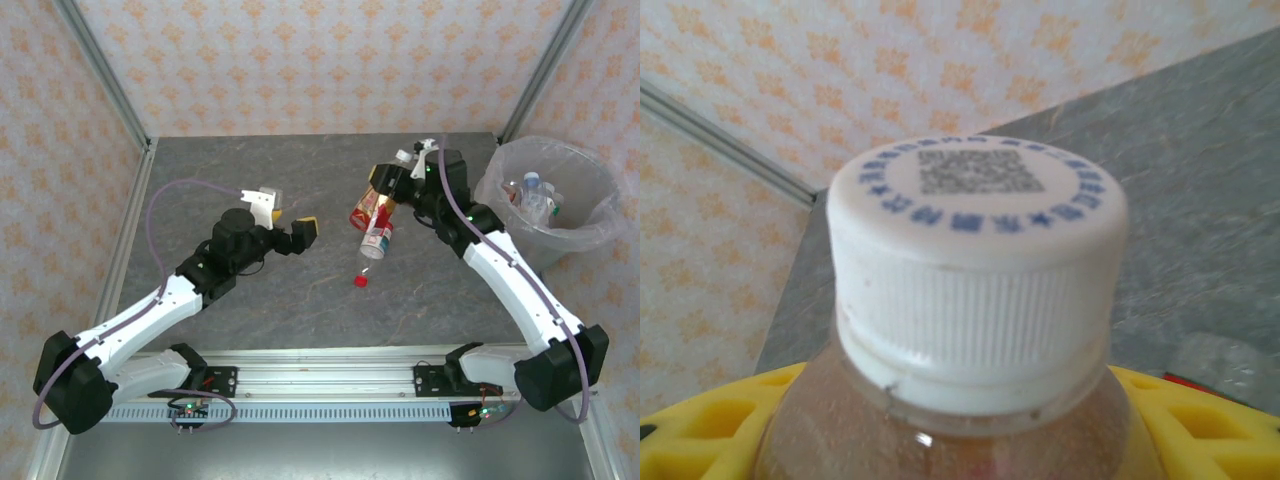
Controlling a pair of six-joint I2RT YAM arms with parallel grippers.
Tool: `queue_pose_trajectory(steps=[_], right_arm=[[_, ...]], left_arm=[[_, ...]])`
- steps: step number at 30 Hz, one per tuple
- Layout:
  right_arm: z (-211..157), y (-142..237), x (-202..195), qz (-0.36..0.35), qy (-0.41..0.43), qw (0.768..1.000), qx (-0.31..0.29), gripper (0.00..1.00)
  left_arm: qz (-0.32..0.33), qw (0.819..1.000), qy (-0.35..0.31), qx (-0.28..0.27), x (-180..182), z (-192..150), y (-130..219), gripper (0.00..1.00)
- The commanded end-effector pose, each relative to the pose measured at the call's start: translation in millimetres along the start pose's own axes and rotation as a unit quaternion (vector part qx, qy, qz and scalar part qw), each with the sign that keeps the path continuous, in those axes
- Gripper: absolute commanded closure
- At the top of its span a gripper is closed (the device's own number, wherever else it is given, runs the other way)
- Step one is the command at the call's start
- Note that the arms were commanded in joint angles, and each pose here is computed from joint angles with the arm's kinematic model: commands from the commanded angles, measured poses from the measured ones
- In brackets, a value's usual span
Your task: Put the plastic bottles in the bin
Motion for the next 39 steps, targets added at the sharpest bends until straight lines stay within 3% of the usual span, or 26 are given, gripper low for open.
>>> queue_pose_trajectory(steps=[1, 6, 15, 27, 34, 39], right_arm=[[18, 33, 0, -0.038, 0.036, 0.998, -0.039, 0.48], [41, 69, 3, -0.077, 0.065, 0.99, -0.1, 0.46], [72, 128, 13, -0.166, 0.106, 0.954, -0.225, 0.47], [96, 216, 22, -0.271, 0.141, 0.85, -0.429, 0.49], [102, 231, 15, -0.348, 0.145, 0.802, -0.463, 0.48], [111, 222, -12, -0.398, 0.117, 0.789, -0.453, 0.48]], left_arm=[[0.132, 0.99, 0.03, -0.03, 23, 0, 10, 0.0], [0.217, 0.974, 0.057, -0.017, 40, -10, 13, 0.0], [0.242, 0.968, 0.064, 0.007, 46, -20, 3, 0.0], [0.245, 0.967, 0.062, 0.027, 46, -24, -10, 0.0], [0.242, 0.967, 0.065, 0.034, 46, -25, -15, 0.0], [0.242, 0.967, 0.065, 0.037, 47, -26, -15, 0.0]])
Point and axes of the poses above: each hand's point on the last joint's axis, 136 mm out from that joint toward the fingers, its own y axis back along the fingers, its own x axis along the line the jaws close on, z = x × y, the point moved 10 cm from there along y, back along the fingers, and after that the axes turned 6 degrees about -y, right-handed, at the moved point
